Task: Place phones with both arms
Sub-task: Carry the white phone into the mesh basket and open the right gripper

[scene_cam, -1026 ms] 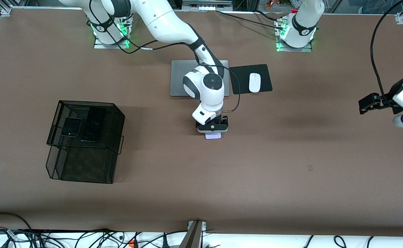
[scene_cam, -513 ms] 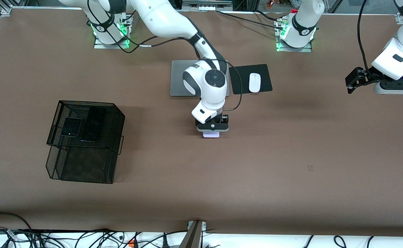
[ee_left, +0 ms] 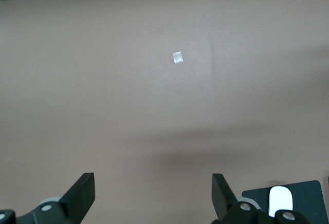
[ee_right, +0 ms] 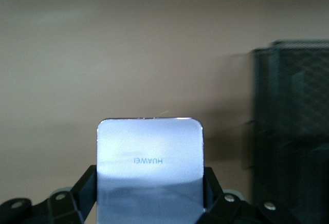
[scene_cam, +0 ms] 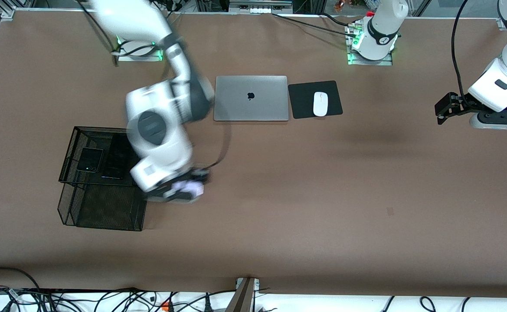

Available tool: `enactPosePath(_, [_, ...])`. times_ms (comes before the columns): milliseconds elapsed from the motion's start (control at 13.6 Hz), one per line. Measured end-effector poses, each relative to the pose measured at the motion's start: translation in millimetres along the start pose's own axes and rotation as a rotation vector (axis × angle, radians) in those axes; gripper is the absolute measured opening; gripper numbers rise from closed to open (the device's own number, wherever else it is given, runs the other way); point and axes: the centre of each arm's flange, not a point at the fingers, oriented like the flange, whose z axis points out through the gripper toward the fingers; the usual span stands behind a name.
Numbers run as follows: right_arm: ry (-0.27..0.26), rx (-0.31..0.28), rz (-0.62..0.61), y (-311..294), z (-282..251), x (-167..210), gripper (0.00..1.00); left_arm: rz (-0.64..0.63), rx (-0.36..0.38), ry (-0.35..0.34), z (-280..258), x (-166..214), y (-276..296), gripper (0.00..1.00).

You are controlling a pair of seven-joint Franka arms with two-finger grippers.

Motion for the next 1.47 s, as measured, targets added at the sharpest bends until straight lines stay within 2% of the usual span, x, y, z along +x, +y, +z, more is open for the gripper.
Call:
enactPosePath(293, [-0.031,-0.016,-0.026,142,25,51,0.83,0.000,0.000,-0.006,-1,-1,0,1.00])
enactPosePath(513, [0.008,-0.025,-0.091,233,52,77,0.83,0.000,0.000,-0.008,-1,-1,0,1.00])
enactPosePath(660, [0.013,-0.028,-0.097,267,87,84,0.83,0.000,0.000,-0.008,-1,-1,0,1.00])
enactPosePath(880, [-0.011,-0.001,-0.090,264,137,83,0.83,0.000,0.000,-0.008,-1,-1,0,1.00])
enactPosePath(1099, [-0.033,0.010,-0.095,254,152,80,0.83,0.003,0.000,-0.013,-1,-2,2,1.00])
enactPosePath(1466, [-0.167,0.025,-0.061,242,147,64,0.83,0.005,0.000,-0.025,0,-3,3,1.00])
